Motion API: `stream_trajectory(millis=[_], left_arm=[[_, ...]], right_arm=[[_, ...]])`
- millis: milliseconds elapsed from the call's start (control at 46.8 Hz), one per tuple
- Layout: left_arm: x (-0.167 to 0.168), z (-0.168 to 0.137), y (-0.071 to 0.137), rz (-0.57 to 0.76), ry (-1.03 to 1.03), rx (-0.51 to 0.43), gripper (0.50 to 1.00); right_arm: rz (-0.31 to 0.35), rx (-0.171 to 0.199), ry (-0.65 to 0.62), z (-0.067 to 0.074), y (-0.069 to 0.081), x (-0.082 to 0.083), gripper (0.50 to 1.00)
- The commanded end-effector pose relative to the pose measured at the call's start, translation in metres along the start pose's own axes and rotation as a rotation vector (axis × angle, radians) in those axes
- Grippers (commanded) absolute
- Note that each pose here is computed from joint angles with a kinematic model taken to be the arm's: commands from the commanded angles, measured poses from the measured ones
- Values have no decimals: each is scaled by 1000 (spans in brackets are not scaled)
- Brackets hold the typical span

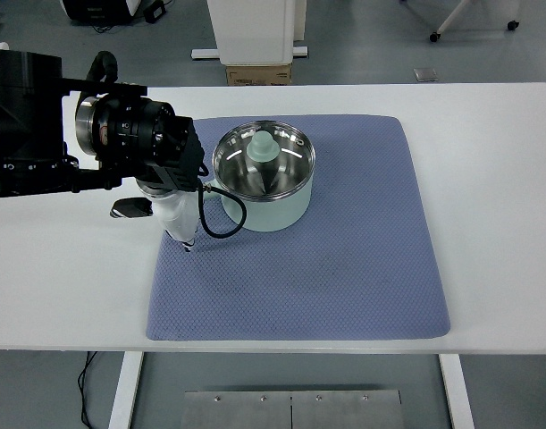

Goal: Rotate green pot handle

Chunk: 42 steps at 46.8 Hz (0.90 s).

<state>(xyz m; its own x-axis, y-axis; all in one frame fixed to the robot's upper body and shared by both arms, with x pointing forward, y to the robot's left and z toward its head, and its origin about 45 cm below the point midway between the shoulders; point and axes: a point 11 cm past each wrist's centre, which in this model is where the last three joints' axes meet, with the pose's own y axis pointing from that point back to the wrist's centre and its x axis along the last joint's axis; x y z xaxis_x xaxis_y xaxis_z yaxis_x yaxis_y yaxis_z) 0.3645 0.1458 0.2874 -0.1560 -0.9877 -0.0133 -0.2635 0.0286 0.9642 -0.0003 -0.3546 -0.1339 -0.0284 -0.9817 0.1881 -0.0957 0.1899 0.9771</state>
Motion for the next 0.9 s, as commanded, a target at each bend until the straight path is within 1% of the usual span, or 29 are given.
stream_trajectory(millis=[0,171,299,470,684,876], left_arm=[[-1,-1,0,-3,3,2,1000],[-4,-5,0,-10,14,11,1000],[-9,-4,-4,-34,14,5,1000],[-8,-4,-5,-37,11,4,1000],[-12,-16,-4,-47,34,32,1000],[-12,-20,-4,-53,41,43,1000]], right_arm=[[0,0,0,0,0,0,1000],[0,2,0,0,0,0,1000],[0,0,0,0,0,0,1000],[0,0,0,0,0,0,1000],[0,2,0,0,0,0,1000],[0,0,0,0,0,0,1000]])
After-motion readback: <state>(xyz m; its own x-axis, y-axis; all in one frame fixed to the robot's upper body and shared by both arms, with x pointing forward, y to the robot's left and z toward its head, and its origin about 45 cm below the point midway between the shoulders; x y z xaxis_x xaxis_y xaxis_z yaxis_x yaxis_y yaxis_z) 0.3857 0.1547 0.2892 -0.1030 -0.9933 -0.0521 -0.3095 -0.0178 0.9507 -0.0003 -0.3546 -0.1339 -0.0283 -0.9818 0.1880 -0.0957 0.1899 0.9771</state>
